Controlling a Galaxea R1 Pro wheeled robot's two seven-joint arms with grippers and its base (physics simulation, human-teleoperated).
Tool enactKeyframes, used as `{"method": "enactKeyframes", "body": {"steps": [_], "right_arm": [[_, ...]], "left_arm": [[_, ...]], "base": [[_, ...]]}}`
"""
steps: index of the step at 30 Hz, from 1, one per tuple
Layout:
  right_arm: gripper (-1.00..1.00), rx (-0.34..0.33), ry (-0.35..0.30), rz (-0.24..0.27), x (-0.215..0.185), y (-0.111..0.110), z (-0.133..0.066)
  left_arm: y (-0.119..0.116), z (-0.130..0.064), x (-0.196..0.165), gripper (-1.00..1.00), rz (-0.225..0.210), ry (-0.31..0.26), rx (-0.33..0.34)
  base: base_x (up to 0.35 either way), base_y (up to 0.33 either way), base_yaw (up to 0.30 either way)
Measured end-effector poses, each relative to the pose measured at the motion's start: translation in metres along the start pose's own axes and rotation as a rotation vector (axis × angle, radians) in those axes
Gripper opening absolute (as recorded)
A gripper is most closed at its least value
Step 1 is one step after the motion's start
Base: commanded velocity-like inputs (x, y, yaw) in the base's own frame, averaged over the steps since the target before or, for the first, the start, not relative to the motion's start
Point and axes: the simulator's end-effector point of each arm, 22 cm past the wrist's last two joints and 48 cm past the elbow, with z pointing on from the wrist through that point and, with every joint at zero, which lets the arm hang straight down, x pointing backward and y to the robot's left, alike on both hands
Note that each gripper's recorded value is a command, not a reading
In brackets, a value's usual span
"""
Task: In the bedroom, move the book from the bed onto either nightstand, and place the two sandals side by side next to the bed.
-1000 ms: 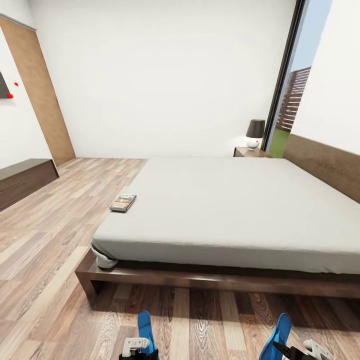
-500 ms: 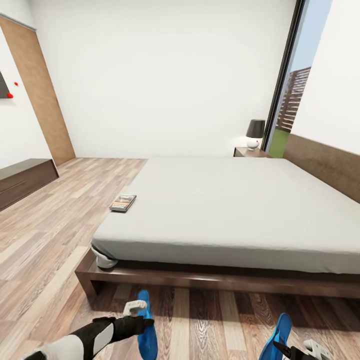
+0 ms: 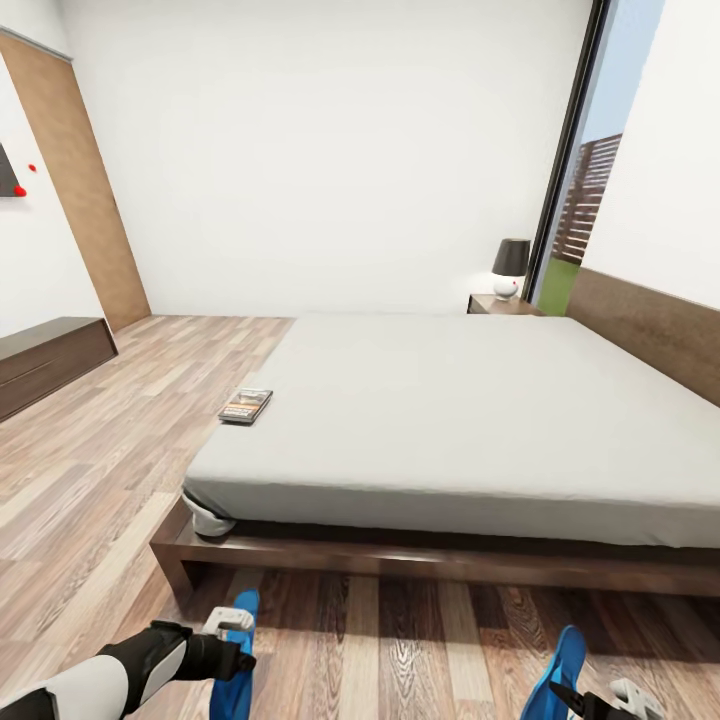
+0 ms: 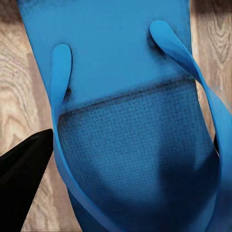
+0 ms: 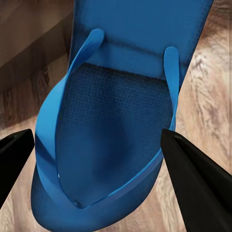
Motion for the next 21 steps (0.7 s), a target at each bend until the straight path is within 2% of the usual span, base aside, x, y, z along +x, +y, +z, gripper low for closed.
{"method": "enactKeyframes", "body": {"steps": [4,6,8,10,11,13,16,21], "right_arm": [[-1.0,-0.016,0.002,0.008,-0.001,0.002,-0.001],[-1.0,-0.052,-0.012,0.008,-0.014,0.0,-0.012],[-1.0,-0.132,-0.008,0.015,-0.029,0.002,-0.032],[-1.0,-0.199,0.035,0.063,-0.028,0.012,-0.04],[-1.0,-0.242,0.053,0.105,-0.035,0.022,-0.044],[-1.0,-0.282,0.056,0.116,-0.056,0.034,-0.048],[-1.0,-0.312,0.054,0.094,-0.085,0.048,-0.052],[-1.0,-0.333,0.074,0.117,-0.102,0.061,-0.056]], "left_arm": [[-0.005,0.002,0.0,-1.0,0.013,0.004,0.002],[-0.008,0.003,0.0,-1.0,0.017,0.005,0.004],[-0.01,0.003,0.0,-1.0,0.018,0.004,0.006],[-0.011,0.004,-0.001,-1.0,0.018,0.003,0.007],[-0.012,0.004,-0.001,-1.0,0.017,0.002,0.009],[-0.015,0.005,-0.002,-1.0,0.018,0.001,0.015],[-0.02,0.006,-0.002,-1.0,0.02,0.001,0.02],[-0.022,0.007,-0.003,-1.0,0.021,0.001,0.022]], "base": [[0.0,0.0,0.0],[0.0,0.0,0.0],[0.0,0.0,0.0],[0.0,0.0,0.0],[0.0,0.0,0.0],[0.0,0.0,0.0],[0.0,0.0,0.0],[0.0,0.0,0.0]]}}
